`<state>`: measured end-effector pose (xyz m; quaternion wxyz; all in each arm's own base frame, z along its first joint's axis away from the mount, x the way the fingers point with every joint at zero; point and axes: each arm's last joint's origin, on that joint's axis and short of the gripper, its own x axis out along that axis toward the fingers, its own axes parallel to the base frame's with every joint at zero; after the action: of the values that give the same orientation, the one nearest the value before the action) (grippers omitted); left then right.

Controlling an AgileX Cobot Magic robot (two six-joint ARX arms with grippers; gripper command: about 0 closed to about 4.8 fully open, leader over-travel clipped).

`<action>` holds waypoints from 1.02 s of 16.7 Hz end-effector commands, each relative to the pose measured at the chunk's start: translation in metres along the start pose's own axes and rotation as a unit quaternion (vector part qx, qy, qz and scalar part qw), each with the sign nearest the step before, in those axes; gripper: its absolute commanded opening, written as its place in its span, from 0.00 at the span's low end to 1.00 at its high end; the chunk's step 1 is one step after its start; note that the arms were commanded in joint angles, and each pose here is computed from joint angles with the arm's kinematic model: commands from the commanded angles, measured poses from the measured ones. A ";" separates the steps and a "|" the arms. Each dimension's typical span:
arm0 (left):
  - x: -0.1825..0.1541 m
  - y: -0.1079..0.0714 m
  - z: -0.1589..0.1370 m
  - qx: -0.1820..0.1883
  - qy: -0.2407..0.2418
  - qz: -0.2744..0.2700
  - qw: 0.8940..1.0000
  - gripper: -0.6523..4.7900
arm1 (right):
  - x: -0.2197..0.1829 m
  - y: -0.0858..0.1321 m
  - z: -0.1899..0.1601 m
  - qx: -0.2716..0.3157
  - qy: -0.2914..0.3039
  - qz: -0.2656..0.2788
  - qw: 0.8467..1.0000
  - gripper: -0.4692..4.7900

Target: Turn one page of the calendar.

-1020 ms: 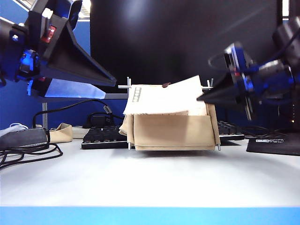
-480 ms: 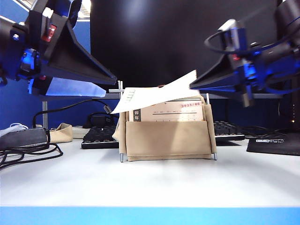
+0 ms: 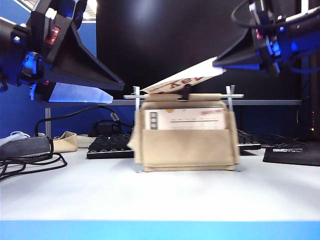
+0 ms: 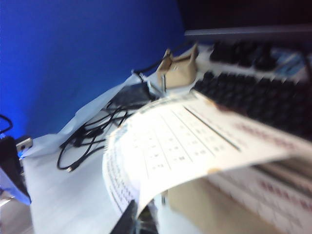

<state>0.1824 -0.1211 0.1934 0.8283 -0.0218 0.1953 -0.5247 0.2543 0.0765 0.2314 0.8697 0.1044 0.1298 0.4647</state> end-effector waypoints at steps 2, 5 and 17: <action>0.000 0.000 0.003 0.007 -0.007 -0.001 1.000 0.58 | -0.001 0.004 0.014 -0.020 -0.055 0.009 0.998 0.09; 0.000 0.000 0.003 0.007 -0.007 -0.001 1.000 0.58 | -0.002 0.005 0.021 -0.025 -0.084 0.009 0.996 0.09; 0.000 -0.001 0.002 0.004 -0.002 -0.004 1.000 0.58 | -0.009 -0.001 0.034 0.030 -0.177 -0.085 0.980 0.09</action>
<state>0.1822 -0.1210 0.1930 0.8276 -0.0220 0.1977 -0.5249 0.2607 0.0680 0.2601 0.9042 0.1916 0.0129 0.3814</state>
